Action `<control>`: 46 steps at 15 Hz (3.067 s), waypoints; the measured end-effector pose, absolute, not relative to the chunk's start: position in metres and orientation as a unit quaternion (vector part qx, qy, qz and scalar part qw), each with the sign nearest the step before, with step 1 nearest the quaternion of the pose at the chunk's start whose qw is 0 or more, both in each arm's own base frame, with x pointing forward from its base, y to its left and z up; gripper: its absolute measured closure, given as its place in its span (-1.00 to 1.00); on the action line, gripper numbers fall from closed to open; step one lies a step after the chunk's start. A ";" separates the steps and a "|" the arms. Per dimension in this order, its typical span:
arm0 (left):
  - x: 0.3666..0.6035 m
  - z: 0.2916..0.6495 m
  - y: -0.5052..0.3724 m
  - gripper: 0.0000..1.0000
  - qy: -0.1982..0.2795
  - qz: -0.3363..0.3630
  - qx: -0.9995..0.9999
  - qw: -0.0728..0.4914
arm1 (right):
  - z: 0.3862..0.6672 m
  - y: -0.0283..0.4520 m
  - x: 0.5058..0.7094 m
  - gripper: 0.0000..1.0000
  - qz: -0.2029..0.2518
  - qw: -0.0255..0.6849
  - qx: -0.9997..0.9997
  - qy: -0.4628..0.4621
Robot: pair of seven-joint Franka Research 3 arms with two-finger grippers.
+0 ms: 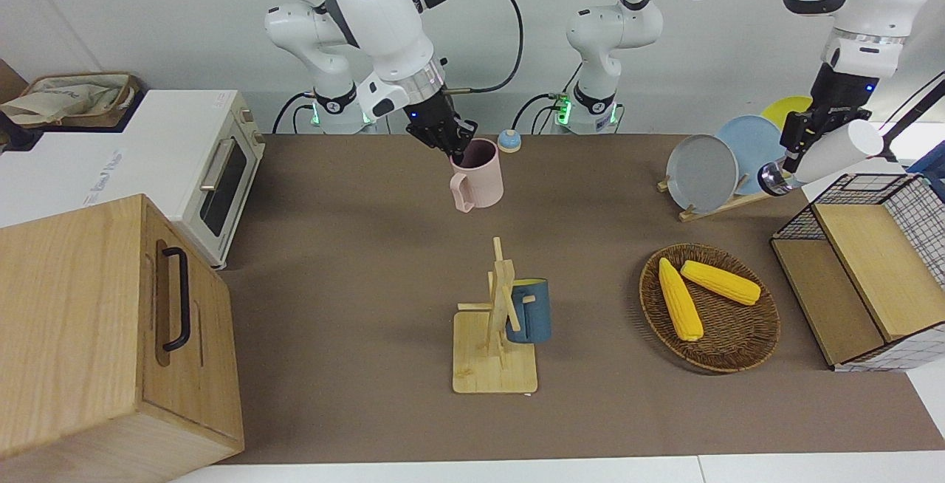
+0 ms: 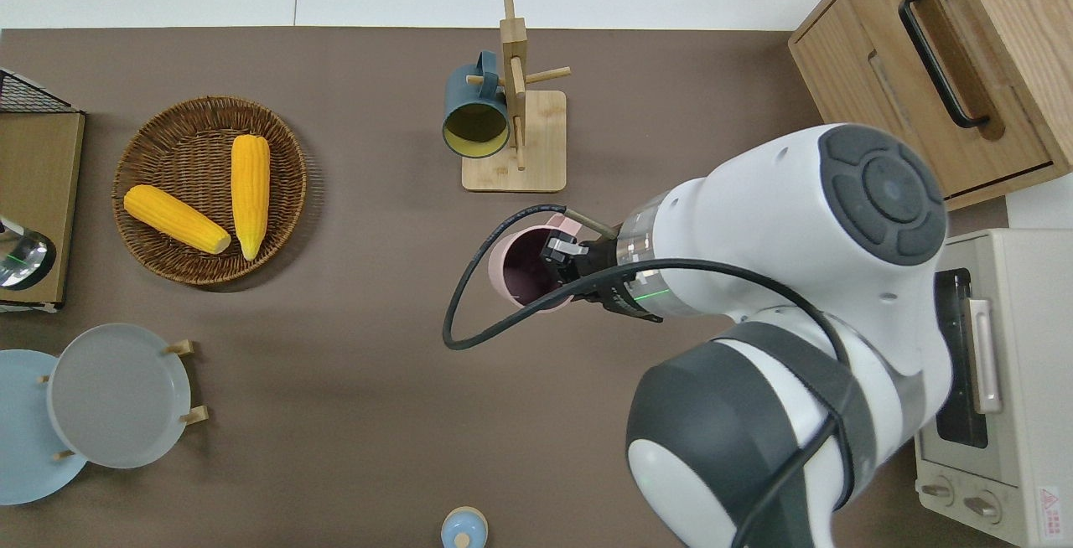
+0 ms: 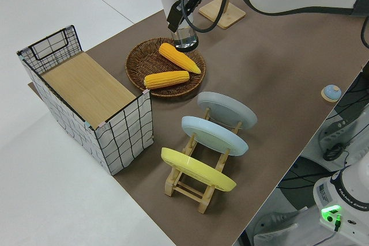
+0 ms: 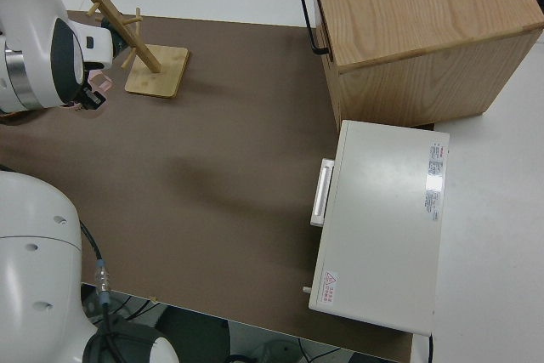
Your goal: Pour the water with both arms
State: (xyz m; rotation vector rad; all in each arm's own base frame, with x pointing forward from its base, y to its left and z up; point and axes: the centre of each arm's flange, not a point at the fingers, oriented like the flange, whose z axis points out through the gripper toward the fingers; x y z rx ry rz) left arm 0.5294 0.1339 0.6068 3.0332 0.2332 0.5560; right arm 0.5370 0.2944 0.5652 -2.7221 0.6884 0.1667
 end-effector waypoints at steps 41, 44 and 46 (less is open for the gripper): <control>0.456 0.509 0.025 -0.29 -0.012 0.086 0.996 0.032 | 0.344 0.532 0.525 0.63 0.140 0.196 -0.858 0.453; 0.456 0.508 0.025 -0.29 -0.012 0.085 0.996 0.032 | 0.343 0.529 0.528 0.35 0.138 0.196 -0.858 0.455; 0.456 0.507 0.025 -0.29 -0.012 0.085 0.996 0.032 | 0.343 0.529 0.527 -0.06 0.138 0.196 -0.857 0.455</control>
